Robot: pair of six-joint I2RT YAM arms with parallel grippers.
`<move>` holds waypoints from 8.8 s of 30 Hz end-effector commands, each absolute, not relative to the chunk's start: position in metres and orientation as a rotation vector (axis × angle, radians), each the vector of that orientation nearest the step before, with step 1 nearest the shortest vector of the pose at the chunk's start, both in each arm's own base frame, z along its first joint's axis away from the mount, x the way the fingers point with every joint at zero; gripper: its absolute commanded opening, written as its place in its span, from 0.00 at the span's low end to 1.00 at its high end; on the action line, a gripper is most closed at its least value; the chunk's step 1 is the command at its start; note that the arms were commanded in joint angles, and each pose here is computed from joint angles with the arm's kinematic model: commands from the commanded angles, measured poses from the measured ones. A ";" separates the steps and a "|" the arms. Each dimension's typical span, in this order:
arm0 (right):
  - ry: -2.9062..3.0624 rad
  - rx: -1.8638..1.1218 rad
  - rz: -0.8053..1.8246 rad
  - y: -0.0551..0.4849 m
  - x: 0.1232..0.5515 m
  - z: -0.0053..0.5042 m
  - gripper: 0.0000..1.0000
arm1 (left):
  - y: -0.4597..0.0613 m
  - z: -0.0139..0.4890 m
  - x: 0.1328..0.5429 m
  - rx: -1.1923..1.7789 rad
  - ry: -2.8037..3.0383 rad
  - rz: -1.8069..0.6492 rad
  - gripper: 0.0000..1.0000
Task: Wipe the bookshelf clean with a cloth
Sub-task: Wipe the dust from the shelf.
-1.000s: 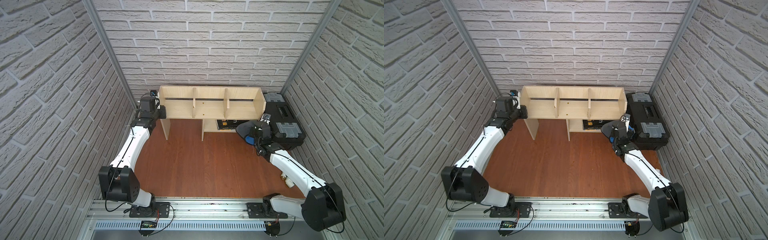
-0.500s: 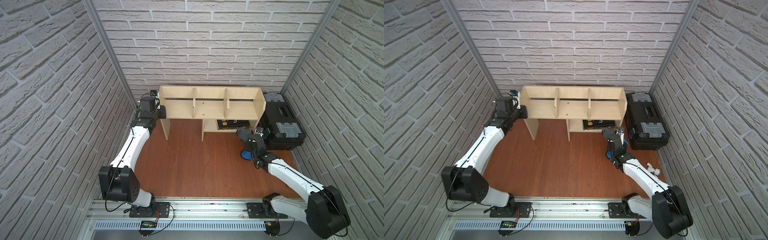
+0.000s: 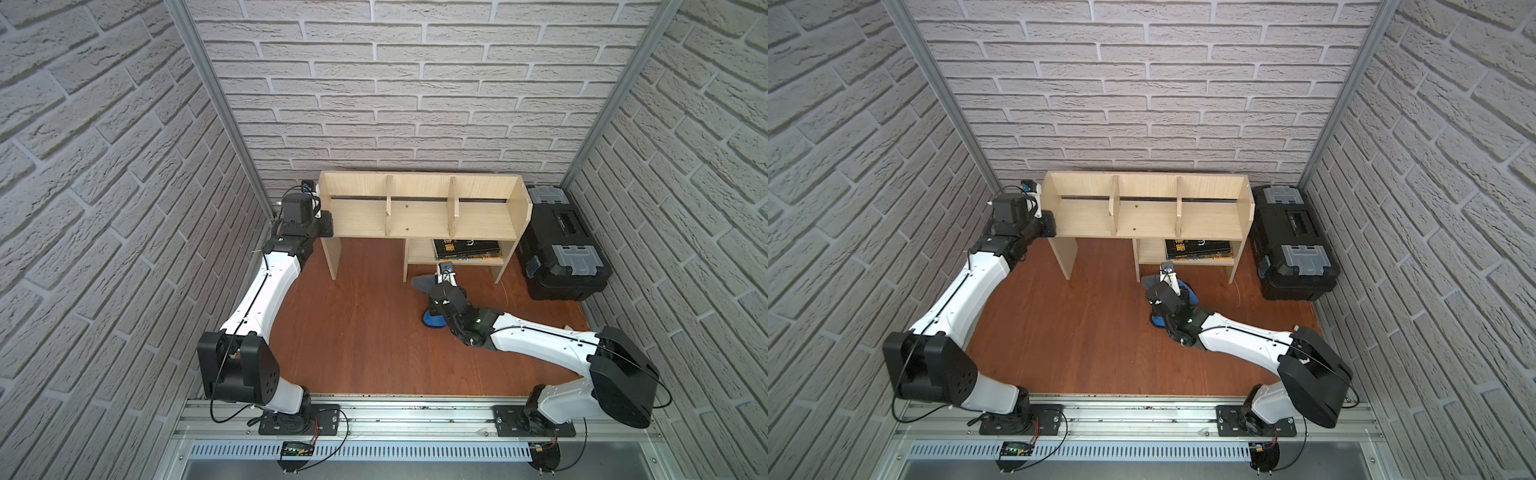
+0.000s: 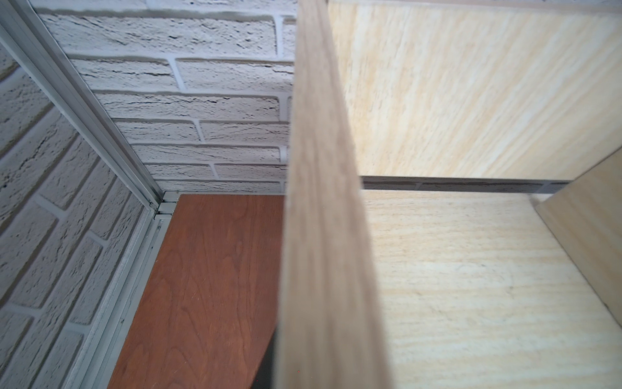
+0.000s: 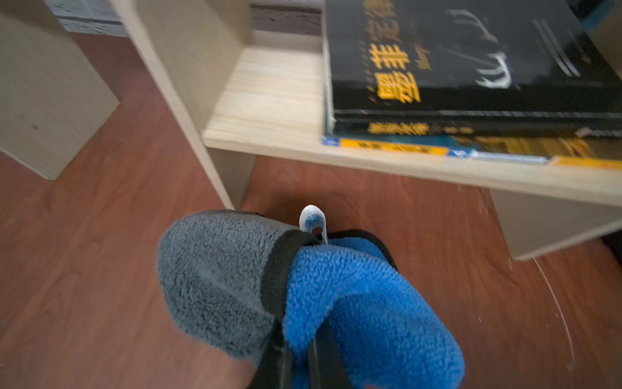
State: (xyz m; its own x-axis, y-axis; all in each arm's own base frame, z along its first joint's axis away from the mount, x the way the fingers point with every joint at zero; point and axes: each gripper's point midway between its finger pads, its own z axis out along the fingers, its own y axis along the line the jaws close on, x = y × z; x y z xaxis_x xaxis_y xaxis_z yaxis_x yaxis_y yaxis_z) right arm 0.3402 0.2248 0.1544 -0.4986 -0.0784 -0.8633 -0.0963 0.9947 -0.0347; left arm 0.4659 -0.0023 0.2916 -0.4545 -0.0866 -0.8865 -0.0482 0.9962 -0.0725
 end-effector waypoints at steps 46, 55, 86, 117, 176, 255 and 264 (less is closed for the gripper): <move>1.637 -0.358 -0.050 0.380 0.417 0.264 0.03 | 0.000 0.274 0.458 -0.204 2.130 -0.110 0.00; 1.624 -0.438 0.196 0.453 0.421 0.276 0.03 | 0.001 0.277 0.458 -0.218 2.119 -0.129 0.00; 1.785 -0.257 0.049 0.346 0.410 0.185 0.03 | 0.002 0.276 0.457 -0.255 2.100 -0.189 0.00; 1.823 0.096 -0.330 0.096 0.373 0.417 0.02 | 0.002 0.275 0.456 -0.263 2.100 -0.191 0.00; 2.192 0.192 -0.144 0.070 0.483 0.240 0.03 | 0.001 0.267 0.459 -0.250 2.118 -0.185 0.00; 2.105 0.232 0.072 0.069 0.503 0.339 0.03 | -0.002 0.265 0.459 -0.233 2.124 -0.178 0.00; 1.902 0.329 -0.359 -0.002 0.464 0.396 0.03 | -0.002 0.268 0.458 -0.233 2.120 -0.182 0.00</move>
